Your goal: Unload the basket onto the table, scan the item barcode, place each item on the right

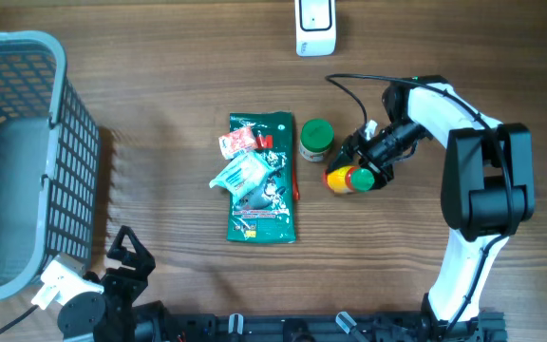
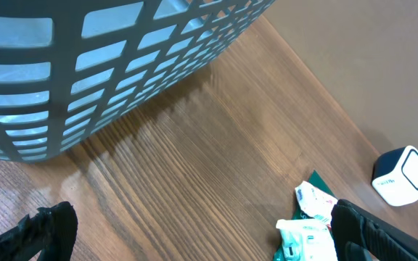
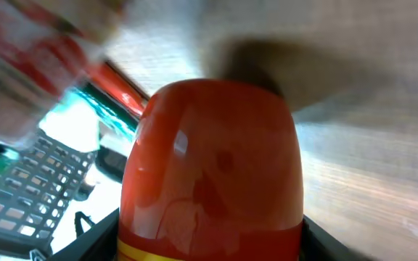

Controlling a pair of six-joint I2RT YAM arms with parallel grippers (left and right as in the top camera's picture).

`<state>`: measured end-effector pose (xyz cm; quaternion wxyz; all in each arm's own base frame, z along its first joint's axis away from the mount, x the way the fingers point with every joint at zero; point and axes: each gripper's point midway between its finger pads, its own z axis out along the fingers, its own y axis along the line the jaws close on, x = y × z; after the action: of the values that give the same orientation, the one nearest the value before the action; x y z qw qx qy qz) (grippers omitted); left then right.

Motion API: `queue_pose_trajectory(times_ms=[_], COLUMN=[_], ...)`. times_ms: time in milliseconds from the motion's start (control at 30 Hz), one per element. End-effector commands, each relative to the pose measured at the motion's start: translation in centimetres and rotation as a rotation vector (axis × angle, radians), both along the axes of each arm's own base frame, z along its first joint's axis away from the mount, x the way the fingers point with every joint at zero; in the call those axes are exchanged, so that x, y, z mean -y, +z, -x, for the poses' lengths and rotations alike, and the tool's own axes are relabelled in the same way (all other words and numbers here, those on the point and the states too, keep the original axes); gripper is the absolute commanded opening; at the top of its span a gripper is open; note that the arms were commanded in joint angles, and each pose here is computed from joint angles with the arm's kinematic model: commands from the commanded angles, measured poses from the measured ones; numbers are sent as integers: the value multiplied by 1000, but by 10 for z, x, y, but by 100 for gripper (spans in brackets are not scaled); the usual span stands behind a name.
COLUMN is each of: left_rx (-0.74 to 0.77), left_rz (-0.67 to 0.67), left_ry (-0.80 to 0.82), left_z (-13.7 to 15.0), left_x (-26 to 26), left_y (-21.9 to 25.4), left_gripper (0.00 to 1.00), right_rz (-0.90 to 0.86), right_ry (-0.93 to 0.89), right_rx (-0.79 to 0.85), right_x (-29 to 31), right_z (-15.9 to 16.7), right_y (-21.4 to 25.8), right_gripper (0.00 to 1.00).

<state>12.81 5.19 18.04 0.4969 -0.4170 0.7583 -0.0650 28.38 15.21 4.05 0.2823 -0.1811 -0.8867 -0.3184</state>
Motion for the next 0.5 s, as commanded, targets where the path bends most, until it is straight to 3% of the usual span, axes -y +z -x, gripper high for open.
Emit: queue_pose_trajectory(times_ms=[0, 67, 133, 267, 467], left_rx=[1, 1, 1, 1, 1], left_rz=[-1, -1, -1, -1, -1], left_ry=[16, 16, 16, 16, 16], left_z=[1, 1, 1, 1, 1], left_x=[-2, -2, -2, -2, -2], left_y=[-1, -1, -1, -1, -1], left_gripper=[100, 100, 100, 100, 100], right_rz=[3, 5, 10, 139, 295], right_ry=[-4, -5, -14, -74, -203], right_rx=[-82, -98, -107, -138, -26], right_x=[2, 2, 3, 22, 47], right_z=[13, 15, 15, 14, 4], right_y=[0, 2, 3, 5, 46], right_gripper=[42, 38, 28, 21, 21])
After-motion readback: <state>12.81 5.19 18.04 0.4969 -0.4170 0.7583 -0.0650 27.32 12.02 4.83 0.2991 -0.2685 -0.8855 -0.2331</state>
